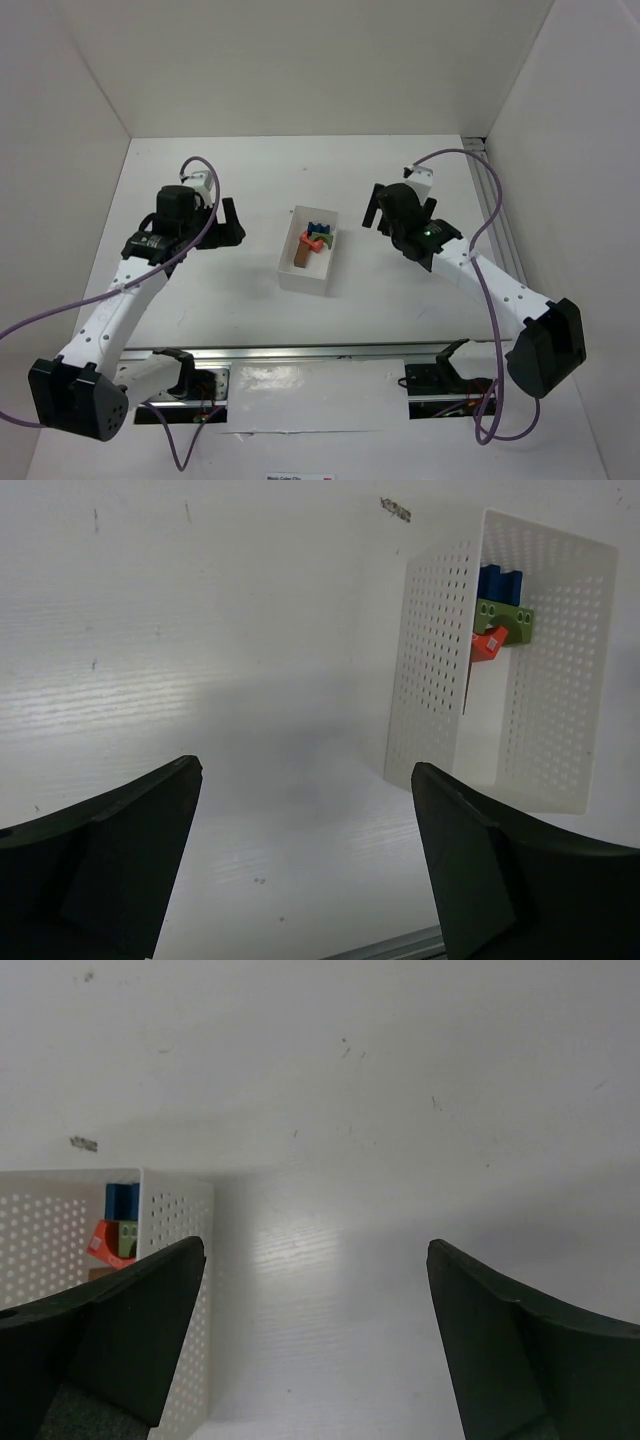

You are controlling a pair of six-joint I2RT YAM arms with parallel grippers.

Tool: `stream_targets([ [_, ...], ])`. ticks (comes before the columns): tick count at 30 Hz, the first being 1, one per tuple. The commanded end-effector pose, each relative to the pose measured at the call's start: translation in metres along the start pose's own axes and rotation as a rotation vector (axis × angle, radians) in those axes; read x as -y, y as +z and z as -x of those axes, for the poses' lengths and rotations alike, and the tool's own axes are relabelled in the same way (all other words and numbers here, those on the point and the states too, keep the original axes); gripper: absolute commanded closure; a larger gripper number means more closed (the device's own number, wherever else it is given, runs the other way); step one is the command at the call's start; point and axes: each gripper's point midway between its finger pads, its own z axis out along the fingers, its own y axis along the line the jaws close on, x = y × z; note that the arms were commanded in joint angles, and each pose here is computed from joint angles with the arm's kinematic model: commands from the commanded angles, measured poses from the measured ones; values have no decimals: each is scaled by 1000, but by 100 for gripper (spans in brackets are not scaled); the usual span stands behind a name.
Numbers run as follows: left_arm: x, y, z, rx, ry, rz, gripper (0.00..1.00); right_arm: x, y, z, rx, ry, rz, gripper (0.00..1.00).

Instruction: Build the wood block tower

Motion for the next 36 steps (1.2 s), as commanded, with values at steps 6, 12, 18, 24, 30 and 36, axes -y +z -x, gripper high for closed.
stream_targets([
  [6,14,-10,14,43,-7,-62,1,19,-6,-28,-83,-39,-32,1],
  [12,15,-12,17,52,-6,-65,1,22,-4,-31,-92,-49,-49,1],
  [18,17,-12,17,49,-5,-74,1,20,-4,-33,-104,-48,-33,1],
  [24,11,-12,16,48,-17,-41,1,15,-4,-35,-121,-74,-8,1],
  [30,-4,-20,18,34,-77,72,1,-50,-23,-24,-109,-117,147,1],
  [36,-34,-27,23,65,-179,262,1,-137,-37,-26,-85,-202,230,1],
])
